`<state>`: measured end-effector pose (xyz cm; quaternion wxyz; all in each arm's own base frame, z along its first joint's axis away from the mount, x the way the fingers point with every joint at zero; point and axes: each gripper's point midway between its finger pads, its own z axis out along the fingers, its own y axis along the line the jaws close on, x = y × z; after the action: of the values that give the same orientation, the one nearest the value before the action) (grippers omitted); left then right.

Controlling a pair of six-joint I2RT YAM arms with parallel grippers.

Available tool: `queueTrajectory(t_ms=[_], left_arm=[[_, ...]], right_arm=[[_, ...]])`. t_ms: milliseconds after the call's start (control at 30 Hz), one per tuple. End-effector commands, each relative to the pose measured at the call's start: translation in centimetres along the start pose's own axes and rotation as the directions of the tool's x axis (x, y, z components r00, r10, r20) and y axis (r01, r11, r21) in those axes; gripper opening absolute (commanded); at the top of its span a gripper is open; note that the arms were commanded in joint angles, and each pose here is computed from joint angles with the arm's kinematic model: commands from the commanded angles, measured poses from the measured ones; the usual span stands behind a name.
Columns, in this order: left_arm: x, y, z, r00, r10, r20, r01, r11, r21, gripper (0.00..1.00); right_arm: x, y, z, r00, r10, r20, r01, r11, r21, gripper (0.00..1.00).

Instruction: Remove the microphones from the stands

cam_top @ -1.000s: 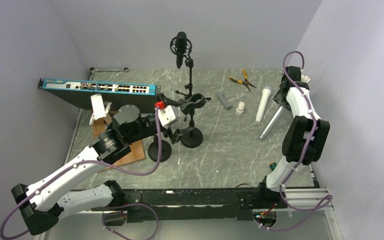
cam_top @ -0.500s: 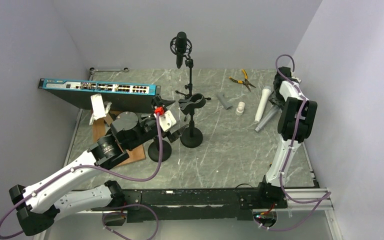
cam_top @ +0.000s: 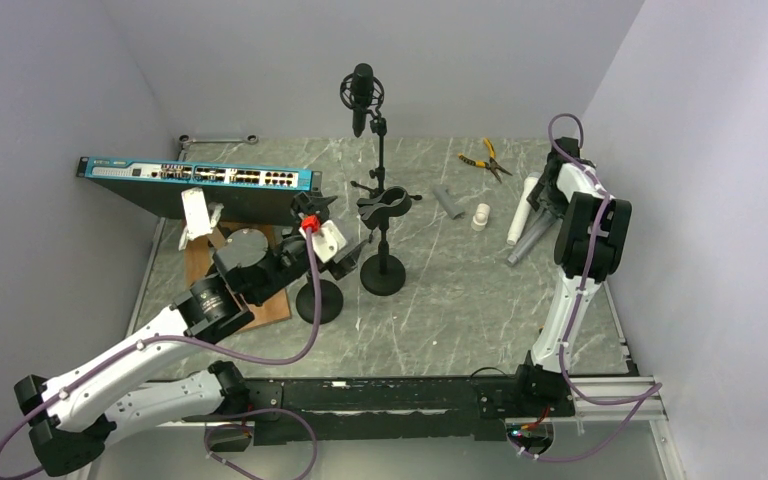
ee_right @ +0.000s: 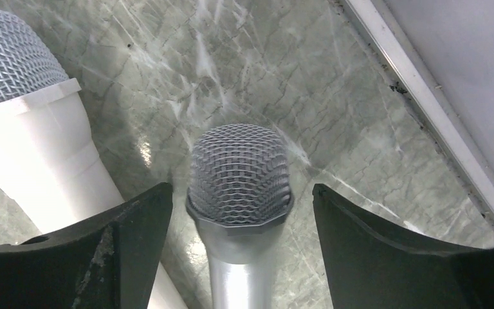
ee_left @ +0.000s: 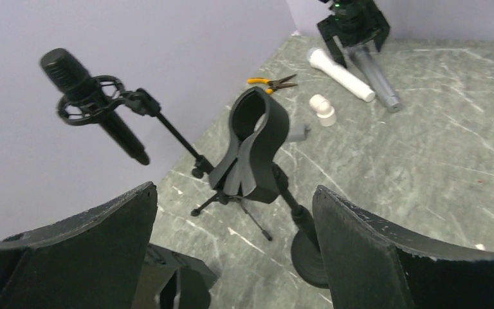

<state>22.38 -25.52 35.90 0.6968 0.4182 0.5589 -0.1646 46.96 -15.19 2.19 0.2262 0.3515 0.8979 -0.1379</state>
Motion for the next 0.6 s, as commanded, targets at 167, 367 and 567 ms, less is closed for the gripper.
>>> queueTrajectory(t_ms=[167, 367, 567], left_arm=[[-3.1, 4.7, -3.3, 0.990, 0.041, 0.135, -0.008, 0.972, -0.235, 0.93], [-4.3, 6.1, -5.5, 0.975, 0.022, 0.222, 0.048, 0.951, -0.305, 0.93], [-4.2, 8.2, -7.3, 0.963, -0.004, 0.269, 0.118, 0.905, -0.409, 0.93]], right_arm=[[-3.6, 0.1, -5.4, 0.994, 0.021, 0.111, -0.013, 0.997, -0.072, 0.89], [-5.9, 0.2, -10.3, 0.976, 0.045, 0.214, -0.017, 0.991, -0.135, 1.00], [-7.6, 3.6, -16.7, 0.941, 0.008, 0.338, 0.065, 0.976, -0.206, 1.00]])
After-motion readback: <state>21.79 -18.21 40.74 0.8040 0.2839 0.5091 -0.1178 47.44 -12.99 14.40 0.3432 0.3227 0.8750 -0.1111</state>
